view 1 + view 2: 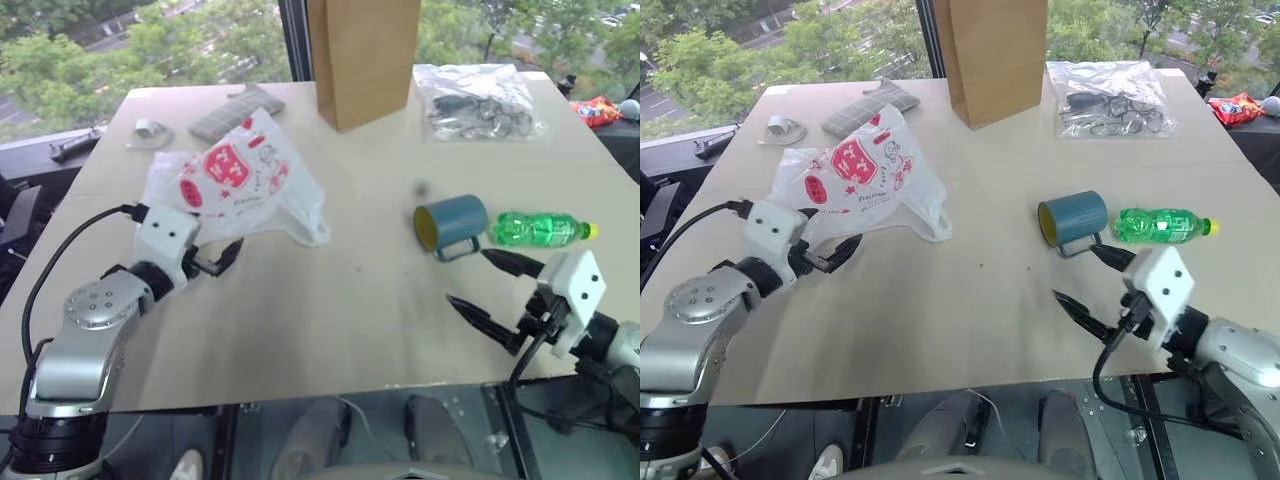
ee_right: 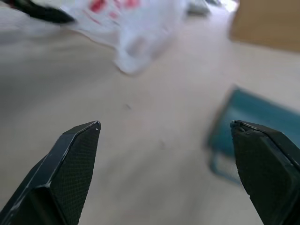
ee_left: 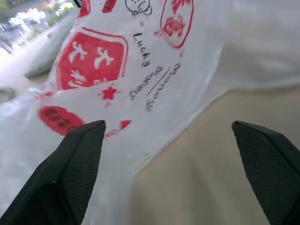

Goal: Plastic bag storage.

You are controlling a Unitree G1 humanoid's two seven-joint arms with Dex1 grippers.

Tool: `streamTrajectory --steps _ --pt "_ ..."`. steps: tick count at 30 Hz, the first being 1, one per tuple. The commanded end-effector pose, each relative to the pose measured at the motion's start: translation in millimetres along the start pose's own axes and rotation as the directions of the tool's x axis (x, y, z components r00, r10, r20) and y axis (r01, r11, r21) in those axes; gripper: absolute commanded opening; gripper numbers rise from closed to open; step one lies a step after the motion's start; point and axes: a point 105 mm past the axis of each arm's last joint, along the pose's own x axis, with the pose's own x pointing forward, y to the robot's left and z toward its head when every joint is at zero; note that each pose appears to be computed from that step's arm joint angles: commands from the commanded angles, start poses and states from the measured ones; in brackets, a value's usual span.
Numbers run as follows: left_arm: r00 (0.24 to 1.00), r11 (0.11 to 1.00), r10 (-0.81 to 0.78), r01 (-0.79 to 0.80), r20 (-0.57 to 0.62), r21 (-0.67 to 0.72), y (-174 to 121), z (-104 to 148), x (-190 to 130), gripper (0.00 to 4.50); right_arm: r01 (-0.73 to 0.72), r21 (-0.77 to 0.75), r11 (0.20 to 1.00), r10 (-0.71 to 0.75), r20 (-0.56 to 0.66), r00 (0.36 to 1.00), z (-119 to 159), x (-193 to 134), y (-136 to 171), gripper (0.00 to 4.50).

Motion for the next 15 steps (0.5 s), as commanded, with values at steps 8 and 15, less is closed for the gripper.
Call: streamTrajectory --steps 8,15 --pt "0.997 0.971 0.079 -0.079 0.008 0.227 3 8 68 4.45 -0.007 -0.041 0.999 0.01 0.057 0.998 24 14 4 4.48" --pt "0.993 0.965 0.117 -0.121 0.032 0.234 6 13 96 3.2 0.04 -0.034 0.999 -0.038 0.054 0.998 24 12 5 4.5"
